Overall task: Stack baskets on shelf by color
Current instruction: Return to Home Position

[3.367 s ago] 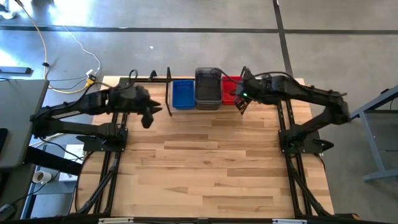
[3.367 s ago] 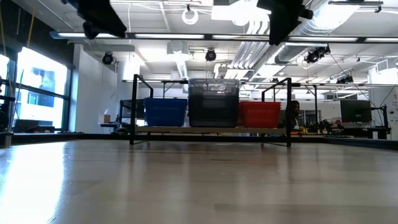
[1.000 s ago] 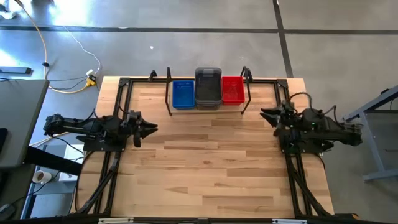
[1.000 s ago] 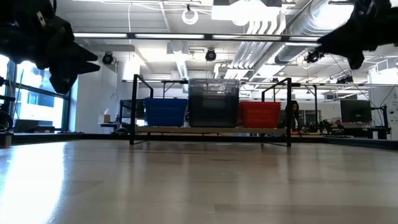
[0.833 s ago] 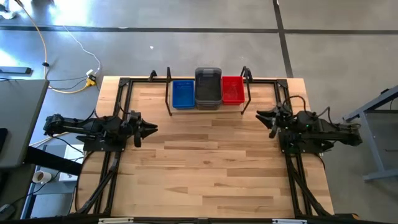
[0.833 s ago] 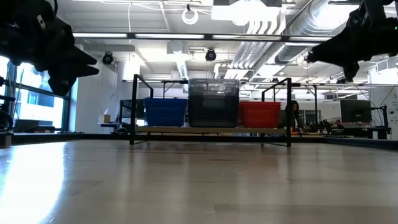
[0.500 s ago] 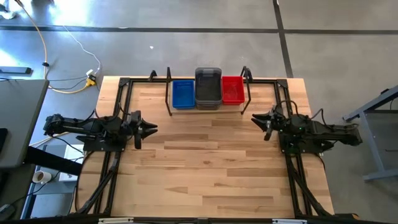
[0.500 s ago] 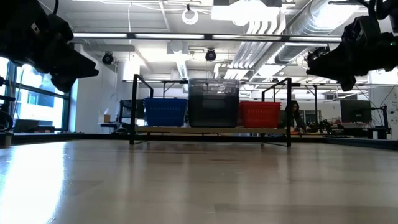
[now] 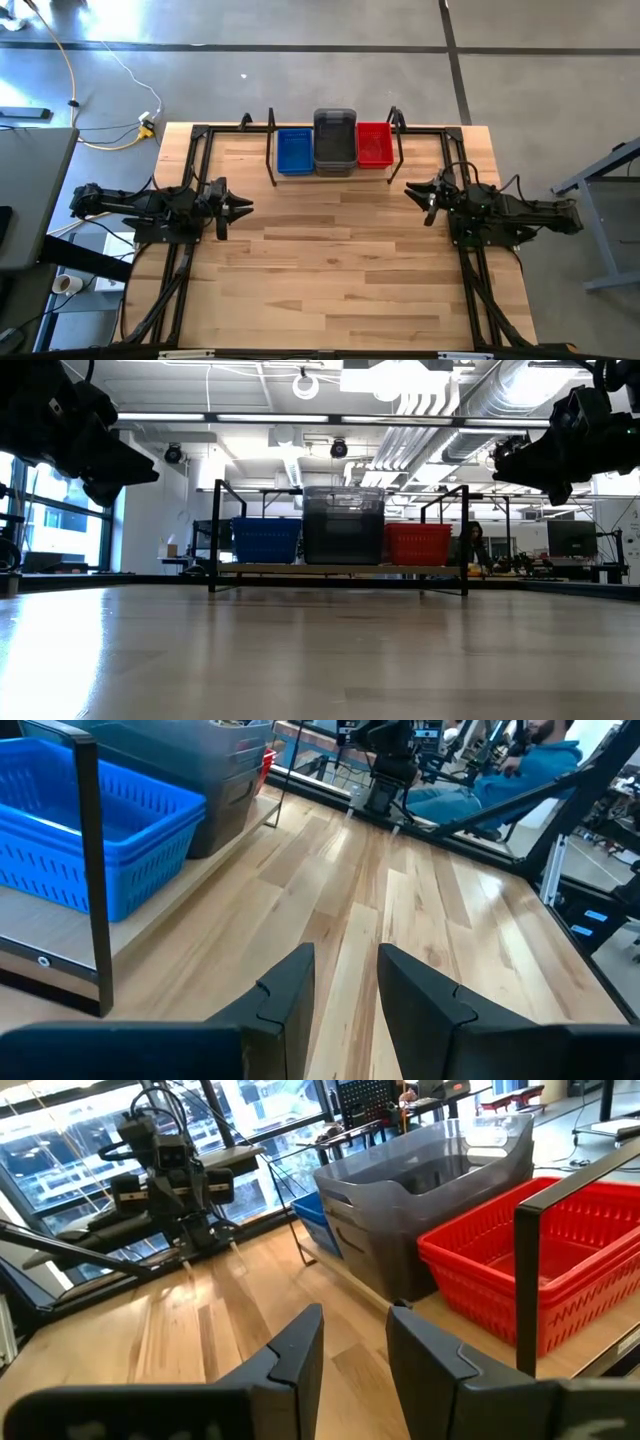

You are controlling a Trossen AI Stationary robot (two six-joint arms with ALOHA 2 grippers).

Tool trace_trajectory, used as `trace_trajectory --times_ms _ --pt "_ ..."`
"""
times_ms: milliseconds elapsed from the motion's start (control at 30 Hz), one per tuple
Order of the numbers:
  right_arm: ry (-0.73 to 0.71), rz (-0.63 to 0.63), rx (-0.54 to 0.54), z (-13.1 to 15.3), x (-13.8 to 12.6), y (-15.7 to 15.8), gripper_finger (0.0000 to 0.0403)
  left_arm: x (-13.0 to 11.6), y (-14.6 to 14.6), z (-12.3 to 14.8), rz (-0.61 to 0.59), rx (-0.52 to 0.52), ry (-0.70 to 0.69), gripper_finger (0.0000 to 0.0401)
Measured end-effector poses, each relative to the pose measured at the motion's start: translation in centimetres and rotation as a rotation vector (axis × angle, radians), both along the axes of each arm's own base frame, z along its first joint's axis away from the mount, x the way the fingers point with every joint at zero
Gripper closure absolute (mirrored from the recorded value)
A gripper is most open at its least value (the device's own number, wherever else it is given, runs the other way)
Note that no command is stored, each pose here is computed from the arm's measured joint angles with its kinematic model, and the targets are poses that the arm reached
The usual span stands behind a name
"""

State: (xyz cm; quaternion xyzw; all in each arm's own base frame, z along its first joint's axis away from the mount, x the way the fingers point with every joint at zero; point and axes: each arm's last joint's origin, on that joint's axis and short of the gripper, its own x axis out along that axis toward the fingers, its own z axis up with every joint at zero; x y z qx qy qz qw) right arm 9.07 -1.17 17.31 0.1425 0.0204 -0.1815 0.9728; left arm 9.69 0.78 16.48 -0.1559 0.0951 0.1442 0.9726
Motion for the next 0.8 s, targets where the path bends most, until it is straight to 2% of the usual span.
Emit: trace_trajectory --times_ms 800 --pt "-0.001 0.003 0.007 -0.01 0.01 0.01 0.0305 0.0 0.0 0.02 0.0 0.0 -0.001 0.0299"
